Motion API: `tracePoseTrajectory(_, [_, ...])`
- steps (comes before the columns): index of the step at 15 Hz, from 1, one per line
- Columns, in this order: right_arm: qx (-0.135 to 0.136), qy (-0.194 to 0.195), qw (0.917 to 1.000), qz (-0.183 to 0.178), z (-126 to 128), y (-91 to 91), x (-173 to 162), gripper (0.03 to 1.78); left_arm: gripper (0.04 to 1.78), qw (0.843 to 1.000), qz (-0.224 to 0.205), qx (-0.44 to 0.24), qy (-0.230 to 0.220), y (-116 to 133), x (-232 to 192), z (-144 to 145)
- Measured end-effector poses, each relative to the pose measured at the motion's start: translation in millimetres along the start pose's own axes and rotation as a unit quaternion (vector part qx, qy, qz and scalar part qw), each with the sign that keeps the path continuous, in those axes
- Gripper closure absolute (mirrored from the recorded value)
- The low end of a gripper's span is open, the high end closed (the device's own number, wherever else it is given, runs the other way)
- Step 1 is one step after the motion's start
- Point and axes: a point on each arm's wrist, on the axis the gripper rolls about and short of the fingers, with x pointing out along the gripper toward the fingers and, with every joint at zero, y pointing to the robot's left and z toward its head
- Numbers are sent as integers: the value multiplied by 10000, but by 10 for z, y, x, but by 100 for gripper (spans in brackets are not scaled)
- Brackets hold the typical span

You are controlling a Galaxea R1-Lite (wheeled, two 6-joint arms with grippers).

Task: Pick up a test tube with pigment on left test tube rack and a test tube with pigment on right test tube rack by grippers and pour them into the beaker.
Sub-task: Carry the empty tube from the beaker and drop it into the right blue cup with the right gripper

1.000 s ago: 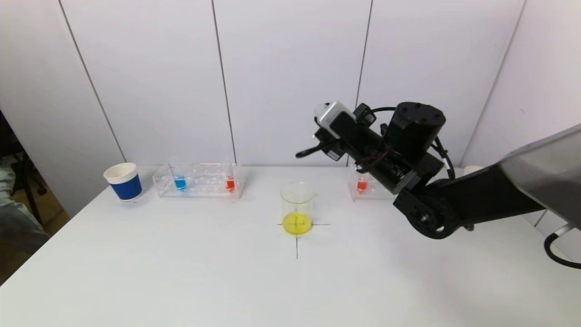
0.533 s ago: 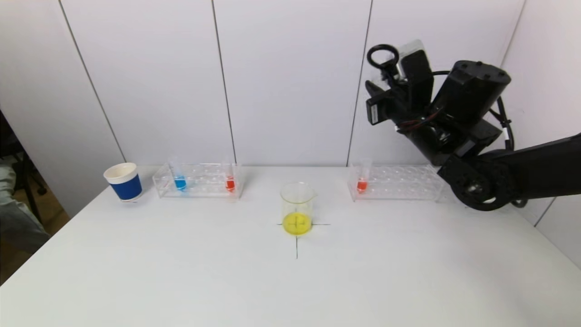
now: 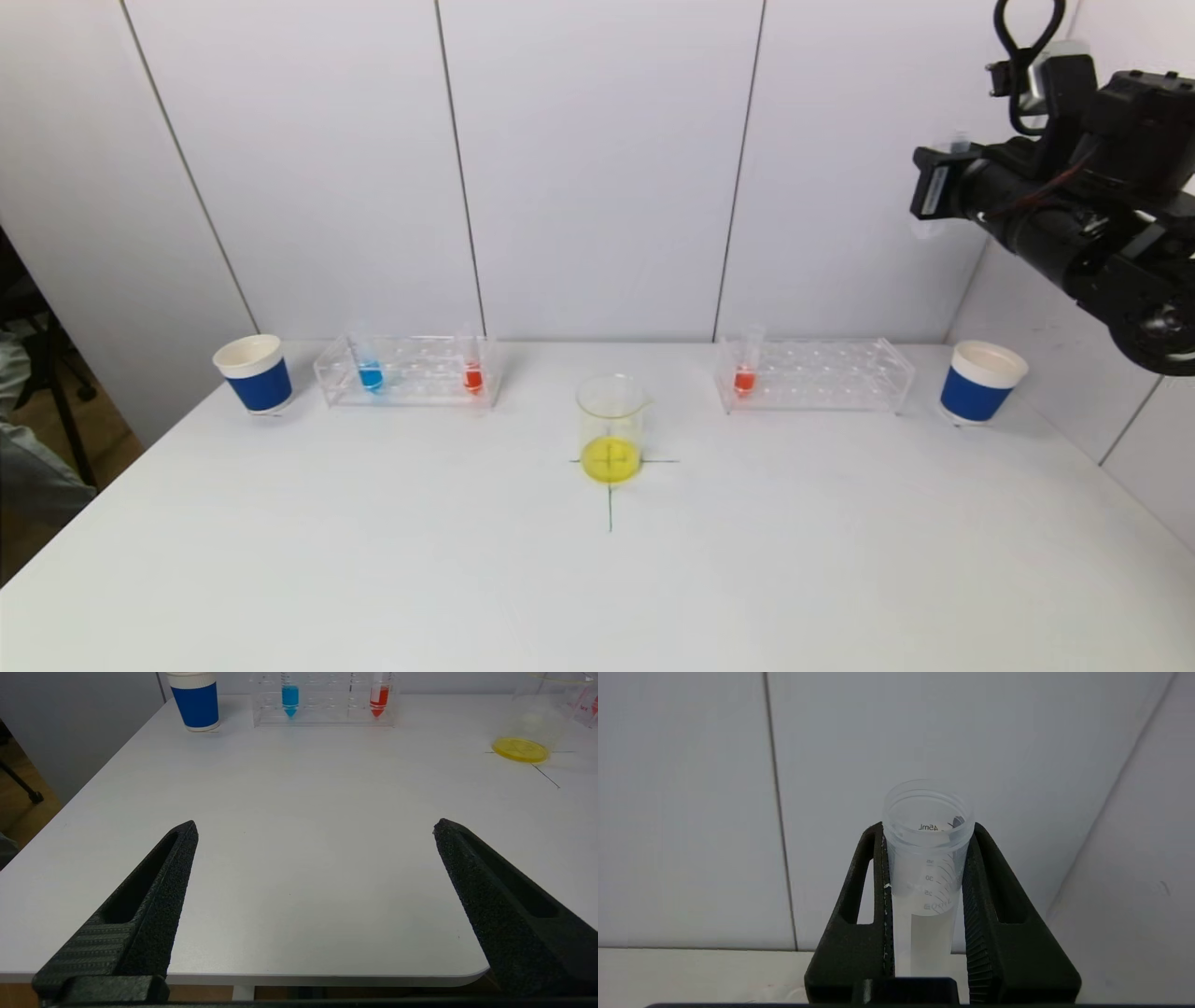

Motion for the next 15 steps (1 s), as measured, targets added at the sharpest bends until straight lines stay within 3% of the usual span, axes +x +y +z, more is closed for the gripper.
tracePoseTrajectory(5, [203,425,9980,-425,-131,-443,63,133,6,10000,0,0,0,0,0,0])
tracePoseTrajectory(15, [255,851,9909,-1016,-561,-972,320,133,6,10000,0,0,0,0,0,0])
